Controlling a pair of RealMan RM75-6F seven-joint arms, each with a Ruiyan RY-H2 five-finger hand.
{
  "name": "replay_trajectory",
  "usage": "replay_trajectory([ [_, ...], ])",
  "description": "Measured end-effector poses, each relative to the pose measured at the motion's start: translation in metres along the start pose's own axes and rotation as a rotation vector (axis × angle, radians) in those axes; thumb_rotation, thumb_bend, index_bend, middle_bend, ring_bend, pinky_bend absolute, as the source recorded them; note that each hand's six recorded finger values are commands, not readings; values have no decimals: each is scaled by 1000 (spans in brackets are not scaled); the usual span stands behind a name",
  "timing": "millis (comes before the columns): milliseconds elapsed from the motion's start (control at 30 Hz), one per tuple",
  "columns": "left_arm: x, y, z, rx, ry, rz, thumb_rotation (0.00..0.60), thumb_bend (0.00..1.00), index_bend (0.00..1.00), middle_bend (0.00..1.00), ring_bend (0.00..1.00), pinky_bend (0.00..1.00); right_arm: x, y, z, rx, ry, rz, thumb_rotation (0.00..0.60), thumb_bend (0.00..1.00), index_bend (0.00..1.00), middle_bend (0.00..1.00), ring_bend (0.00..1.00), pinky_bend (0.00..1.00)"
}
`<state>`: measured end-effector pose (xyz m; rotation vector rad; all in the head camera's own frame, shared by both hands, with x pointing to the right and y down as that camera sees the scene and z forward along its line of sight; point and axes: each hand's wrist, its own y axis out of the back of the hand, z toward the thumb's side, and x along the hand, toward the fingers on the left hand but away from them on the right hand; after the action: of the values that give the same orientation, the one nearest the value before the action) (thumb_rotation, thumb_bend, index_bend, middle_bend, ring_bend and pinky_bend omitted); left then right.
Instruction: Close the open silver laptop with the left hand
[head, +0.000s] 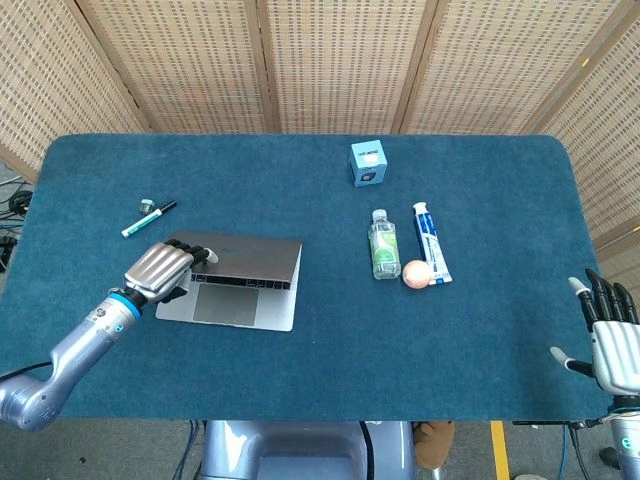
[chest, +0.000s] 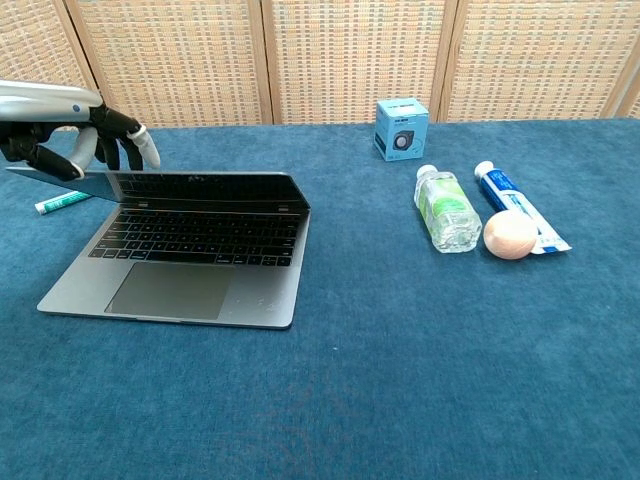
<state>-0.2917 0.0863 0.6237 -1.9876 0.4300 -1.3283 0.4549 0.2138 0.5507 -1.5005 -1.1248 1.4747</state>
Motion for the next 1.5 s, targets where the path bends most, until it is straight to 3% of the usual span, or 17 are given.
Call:
replay_trajectory([
  [333,0,-26,2,-56,-25,-11,600,1000,264,327,321,249,0,0,1,-2,3,3,600,0,79,0,0,0],
  [767,9,-69,7,-85,-49,-79,600,1000,264,327,321,249,0,0,0,-6,0,6,600,0,79,0,0,0],
  [1500,15,-95,7,-112,-47,-137,600,1000,264,327,321,249,0,-2,1,-6,4,9,600,0,79,0,0,0],
])
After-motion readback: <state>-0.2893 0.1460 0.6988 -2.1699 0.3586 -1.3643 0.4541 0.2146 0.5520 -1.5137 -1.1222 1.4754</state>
